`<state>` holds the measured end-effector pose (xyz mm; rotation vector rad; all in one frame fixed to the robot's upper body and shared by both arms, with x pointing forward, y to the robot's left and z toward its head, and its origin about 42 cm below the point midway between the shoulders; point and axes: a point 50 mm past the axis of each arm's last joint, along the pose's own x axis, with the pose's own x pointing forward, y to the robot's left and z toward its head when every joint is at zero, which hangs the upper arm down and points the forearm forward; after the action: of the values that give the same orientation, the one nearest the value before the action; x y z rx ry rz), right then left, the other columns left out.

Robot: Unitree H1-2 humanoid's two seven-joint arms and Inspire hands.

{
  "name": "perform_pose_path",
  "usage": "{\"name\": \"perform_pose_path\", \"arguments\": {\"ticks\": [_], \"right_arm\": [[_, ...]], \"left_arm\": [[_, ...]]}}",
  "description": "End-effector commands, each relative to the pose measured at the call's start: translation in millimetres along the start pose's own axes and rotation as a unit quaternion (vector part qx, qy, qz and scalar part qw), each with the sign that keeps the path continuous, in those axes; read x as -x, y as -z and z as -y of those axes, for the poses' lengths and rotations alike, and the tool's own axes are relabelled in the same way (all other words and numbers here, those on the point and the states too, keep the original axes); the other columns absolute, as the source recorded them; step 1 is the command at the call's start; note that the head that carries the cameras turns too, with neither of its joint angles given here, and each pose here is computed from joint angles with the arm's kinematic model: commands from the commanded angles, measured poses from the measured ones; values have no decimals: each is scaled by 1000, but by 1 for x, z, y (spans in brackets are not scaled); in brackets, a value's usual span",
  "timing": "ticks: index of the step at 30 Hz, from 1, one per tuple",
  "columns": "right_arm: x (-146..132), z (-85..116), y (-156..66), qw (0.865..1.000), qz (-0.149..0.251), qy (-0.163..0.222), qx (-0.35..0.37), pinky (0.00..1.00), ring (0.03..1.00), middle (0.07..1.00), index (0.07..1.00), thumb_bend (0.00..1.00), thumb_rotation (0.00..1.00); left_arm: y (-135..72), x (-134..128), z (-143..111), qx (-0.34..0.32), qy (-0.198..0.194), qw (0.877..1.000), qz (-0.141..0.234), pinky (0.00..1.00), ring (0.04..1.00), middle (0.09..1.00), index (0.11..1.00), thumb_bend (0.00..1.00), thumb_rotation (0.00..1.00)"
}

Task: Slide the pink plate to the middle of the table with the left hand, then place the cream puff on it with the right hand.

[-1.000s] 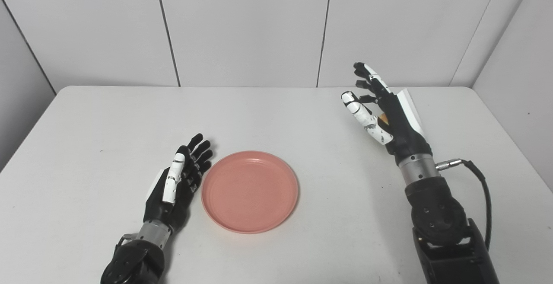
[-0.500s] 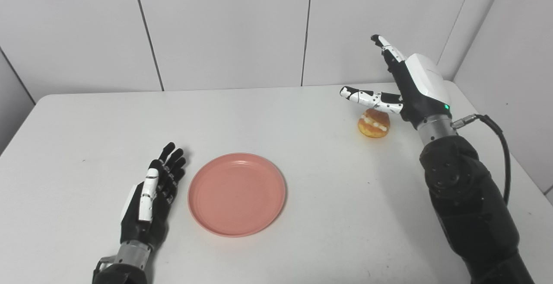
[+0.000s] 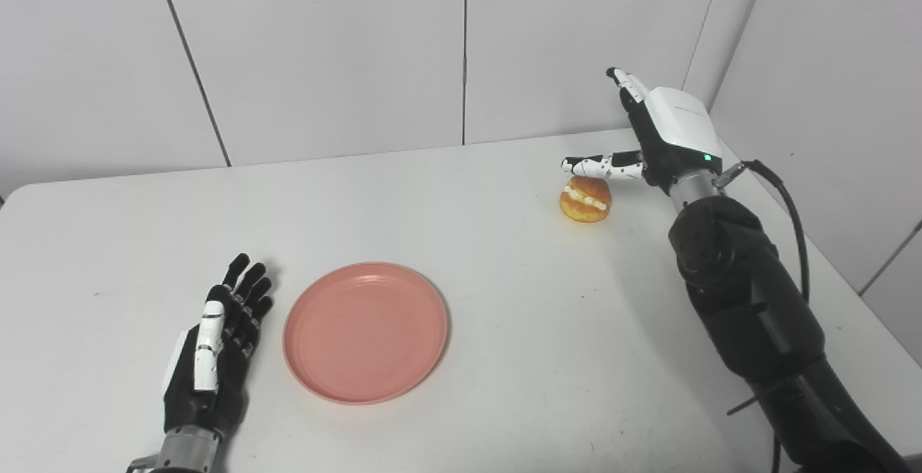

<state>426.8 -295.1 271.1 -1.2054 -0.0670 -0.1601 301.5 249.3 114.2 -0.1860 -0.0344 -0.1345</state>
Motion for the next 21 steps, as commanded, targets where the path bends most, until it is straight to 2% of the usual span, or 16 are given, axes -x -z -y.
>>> {"name": "perform_pose_path", "arguments": {"ticks": [1, 10, 16, 21], "right_arm": [[-13, 21, -5, 1000, 0, 27, 5, 790, 911, 952, 963, 876, 536], [-28, 3, 8, 1000, -24, -1, -7, 770, 909, 949, 964, 882, 523], [-40, -9, 13, 998, -33, -15, -45, 757, 885, 944, 949, 877, 471], [-50, -21, 14, 997, -34, -26, -63, 729, 868, 940, 948, 886, 477]], "left_arm": [[11, 7, -9, -11, -16, 1000, -21, 974, 958, 946, 924, 443, 1000], [9, 8, -9, -13, -17, 1000, -20, 969, 953, 940, 918, 438, 1000], [10, 8, -8, -13, -17, 1000, -23, 969, 953, 942, 921, 424, 1000], [12, 9, -8, -14, -14, 1000, -25, 976, 953, 944, 922, 419, 1000]]}}
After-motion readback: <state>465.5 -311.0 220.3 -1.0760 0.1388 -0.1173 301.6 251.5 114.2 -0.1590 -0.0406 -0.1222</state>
